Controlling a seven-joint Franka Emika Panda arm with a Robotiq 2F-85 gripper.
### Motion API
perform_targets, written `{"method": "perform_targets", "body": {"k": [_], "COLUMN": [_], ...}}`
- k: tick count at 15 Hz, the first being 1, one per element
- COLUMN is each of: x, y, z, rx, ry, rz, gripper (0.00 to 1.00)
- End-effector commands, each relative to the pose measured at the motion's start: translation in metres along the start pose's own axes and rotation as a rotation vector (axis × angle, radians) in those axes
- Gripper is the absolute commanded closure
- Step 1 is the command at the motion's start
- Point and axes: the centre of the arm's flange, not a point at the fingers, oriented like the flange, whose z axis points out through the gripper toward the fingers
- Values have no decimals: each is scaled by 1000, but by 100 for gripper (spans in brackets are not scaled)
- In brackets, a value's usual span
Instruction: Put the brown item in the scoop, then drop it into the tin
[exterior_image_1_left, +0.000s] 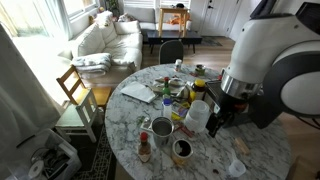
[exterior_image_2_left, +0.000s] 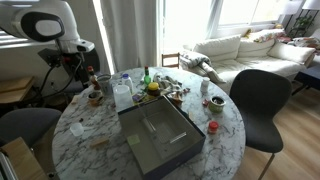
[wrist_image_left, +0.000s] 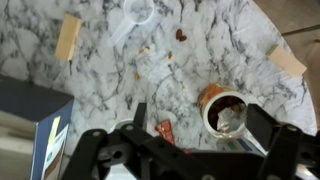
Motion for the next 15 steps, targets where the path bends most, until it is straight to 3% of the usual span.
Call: {"method": "perform_targets", "body": {"k": [1, 2, 9, 11, 15], "x": [-1, -3, 0, -2, -12], "y": [-2, 2, 1, 4, 2], "z": [52, 28, 30, 62, 103], "rx": [79, 35, 39, 39, 126], "ry": [-132, -77, -80, -165, -247], "rz": [135, 68, 71, 130, 184], "gripper": [0, 0, 0, 0, 0]}}
